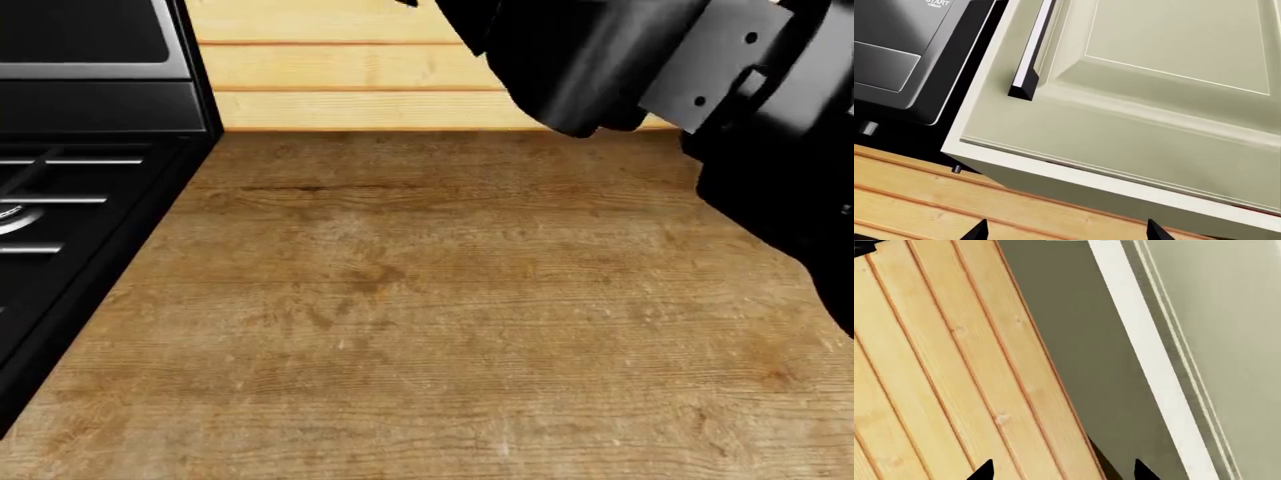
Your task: Pick the garlic, chili pepper from the counter and place them in the cabinet. Then close the cabinet.
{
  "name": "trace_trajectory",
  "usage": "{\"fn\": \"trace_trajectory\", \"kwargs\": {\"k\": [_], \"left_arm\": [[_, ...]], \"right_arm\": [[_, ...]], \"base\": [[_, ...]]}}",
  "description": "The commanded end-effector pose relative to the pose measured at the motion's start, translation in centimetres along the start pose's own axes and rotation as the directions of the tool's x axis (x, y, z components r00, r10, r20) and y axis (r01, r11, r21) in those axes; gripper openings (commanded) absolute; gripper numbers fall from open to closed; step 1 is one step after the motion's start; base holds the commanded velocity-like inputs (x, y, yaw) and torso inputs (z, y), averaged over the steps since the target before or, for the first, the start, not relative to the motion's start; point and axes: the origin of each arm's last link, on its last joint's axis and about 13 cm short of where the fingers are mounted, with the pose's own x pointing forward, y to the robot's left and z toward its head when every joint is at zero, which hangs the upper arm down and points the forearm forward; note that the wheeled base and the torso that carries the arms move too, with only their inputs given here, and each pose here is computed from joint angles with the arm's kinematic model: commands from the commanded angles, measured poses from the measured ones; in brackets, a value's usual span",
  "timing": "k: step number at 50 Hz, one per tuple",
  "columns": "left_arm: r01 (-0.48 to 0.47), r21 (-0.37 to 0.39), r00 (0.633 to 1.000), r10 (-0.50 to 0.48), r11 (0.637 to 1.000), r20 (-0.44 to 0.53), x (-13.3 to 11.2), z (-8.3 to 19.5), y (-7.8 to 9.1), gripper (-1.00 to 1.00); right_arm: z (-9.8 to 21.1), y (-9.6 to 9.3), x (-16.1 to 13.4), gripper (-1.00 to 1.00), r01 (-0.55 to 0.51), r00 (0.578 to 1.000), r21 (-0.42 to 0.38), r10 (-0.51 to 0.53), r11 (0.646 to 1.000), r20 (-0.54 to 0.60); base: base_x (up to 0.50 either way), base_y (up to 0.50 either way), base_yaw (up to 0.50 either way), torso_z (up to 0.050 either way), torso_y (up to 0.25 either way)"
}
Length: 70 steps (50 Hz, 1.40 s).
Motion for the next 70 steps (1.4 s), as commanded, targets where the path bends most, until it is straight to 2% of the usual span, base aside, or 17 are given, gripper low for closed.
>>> {"fn": "trace_trajectory", "kwargs": {"k": [1,17,25,28,34,39,43,53,63,66,70], "left_arm": [[0.005,-0.004,1.0,-0.005,1.0,-0.011,0.1,-0.5,-0.1,1.0],[0.01,0.004,1.0,-0.009,1.0,-0.018,-0.1,-0.5,0.0,1.0],[0.02,0.027,1.0,-0.019,0.999,-0.025,-0.9,-0.3,-0.1,1.0],[0.018,0.039,0.999,-0.017,0.999,-0.027,-1.3,-0.3,0.1,1.0],[0.021,0.06,0.999,-0.019,0.998,-0.041,-2.0,-0.7,0.1,1.0],[0.031,0.073,0.998,-0.027,0.997,-0.051,-2.6,-0.9,0.0,1.0],[0.032,0.083,0.998,-0.027,0.996,-0.054,-3.3,-0.6,0.0,1.0],[0.027,0.078,0.999,-0.024,0.997,-0.035,-5.1,0.4,0.0,1.0],[0.023,0.078,0.999,-0.02,0.997,-0.048,-6.6,-0.1,0.4,1.0],[0.027,0.079,0.998,-0.024,0.996,-0.05,-7.0,-0.6,0.6,1.0],[0.033,0.078,0.998,-0.028,0.996,-0.056,-7.8,-1.1,0.8,1.0]], "right_arm": [[-7.4,1.9,-2.4,1.0,-0.066,0.942,0.216,0.132,0.974,-0.31],[-7.6,1.6,-6.1,1.0,0.026,0.95,0.276,0.062,0.961,-0.307],[-8.3,1.1,-8.4,1.0,0.125,0.95,0.322,-0.02,0.938,-0.311],[-8.7,0.9,-9.7,1.0,0.178,0.949,0.356,-0.064,0.918,-0.309],[-9.4,0.8,-13.3,1.0,0.252,0.951,0.462,-0.131,0.85,-0.279],[-10.0,1.0,-16.0,1.0,0.304,0.944,0.513,-0.181,0.803,-0.276],[-10.7,1.5,-17.5,1.0,0.327,0.937,0.536,-0.196,0.778,-0.288],[-11.9,3.0,-19.6,1.0,0.36,0.93,0.586,-0.228,0.726,-0.289],[-12.9,4.6,-20.6,1.0,0.377,0.924,0.624,-0.232,0.685,-0.303],[-12.9,4.9,-20.8,1.0,0.373,0.928,0.655,-0.248,0.657,-0.279],[-12.9,5.2,-21.7,1.0,0.389,0.919,0.702,-0.3,0.597,-0.255]], "base": [[0.0,0.0,0.0,0.0,0.0],[0.0,0.0,0.0,0.0,0.0],[0.0,0.0,0.0,0.0,0.0],[0.0,0.0,0.0,0.0,0.0],[0.0,0.0,0.0,0.0,0.0],[0.0,0.0,0.0,0.0,0.0],[0.0,0.0,0.0,0.0,0.0],[0.0,0.0,0.0,0.0,0.0],[0.0,0.0,0.0,0.0,0.0],[0.0,0.0,0.0,0.0,0.0],[0.0,0.0,0.0,0.0,0.0]]}}
